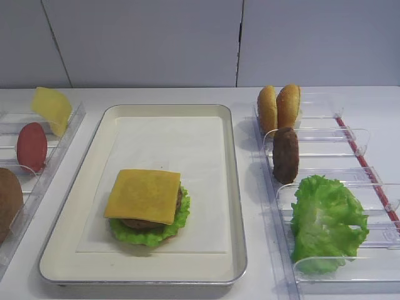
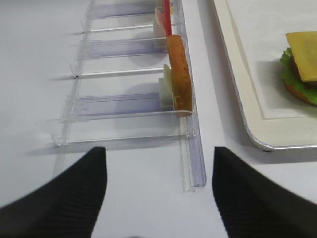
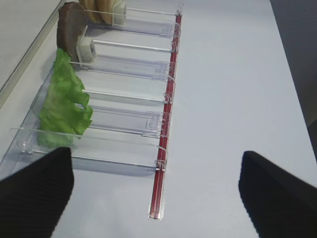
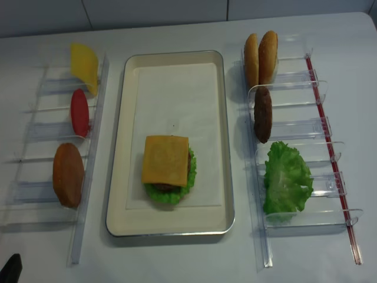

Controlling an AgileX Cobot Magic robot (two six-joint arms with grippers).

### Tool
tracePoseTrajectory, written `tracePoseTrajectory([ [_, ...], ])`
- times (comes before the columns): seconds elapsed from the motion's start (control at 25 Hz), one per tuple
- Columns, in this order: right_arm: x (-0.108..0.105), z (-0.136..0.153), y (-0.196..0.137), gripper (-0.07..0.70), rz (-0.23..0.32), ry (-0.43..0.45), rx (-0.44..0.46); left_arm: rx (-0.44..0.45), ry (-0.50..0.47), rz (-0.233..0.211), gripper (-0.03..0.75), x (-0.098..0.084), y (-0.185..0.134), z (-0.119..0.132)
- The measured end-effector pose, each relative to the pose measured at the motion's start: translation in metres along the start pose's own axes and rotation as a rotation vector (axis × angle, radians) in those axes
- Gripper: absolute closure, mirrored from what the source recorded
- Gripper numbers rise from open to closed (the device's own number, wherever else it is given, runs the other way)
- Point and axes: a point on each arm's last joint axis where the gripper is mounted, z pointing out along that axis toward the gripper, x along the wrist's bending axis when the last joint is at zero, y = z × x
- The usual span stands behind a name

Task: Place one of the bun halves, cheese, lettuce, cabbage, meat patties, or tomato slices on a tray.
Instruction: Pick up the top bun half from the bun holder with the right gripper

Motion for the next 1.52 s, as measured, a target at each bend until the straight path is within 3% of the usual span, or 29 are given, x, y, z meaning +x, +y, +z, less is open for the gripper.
tracePoseTrajectory([
  [0.36, 0.0, 0.0, 0.001, -0.062, 0.0, -0.001, -0.009, 0.0, 0.0, 0.0, 0.25, 0.0, 0.0, 0.0],
  [0.6, 0.001, -0.017, 0.028, -0.062, 0.011, 0.015, -0.135, 0.0, 0.0, 0.0, 0.25, 0.0, 0.0, 0.0],
  [0.96, 0.013, 0.006, 0.088, -0.062, -0.003, 0.215, -0.032, 0.0, 0.0, 0.0, 0.25, 0.0, 0.0, 0.0],
  [1.36, 0.027, 0.063, 0.125, -0.062, -0.006, 0.457, 0.077, 0.0, 0.0, 0.0, 0.25, 0.0, 0.0, 0.0],
  [1.52, 0.027, 0.085, 0.147, -0.062, -0.031, 0.501, 0.115, 0.0, 0.0, 0.0, 0.25, 0.0, 0.0, 0.0],
])
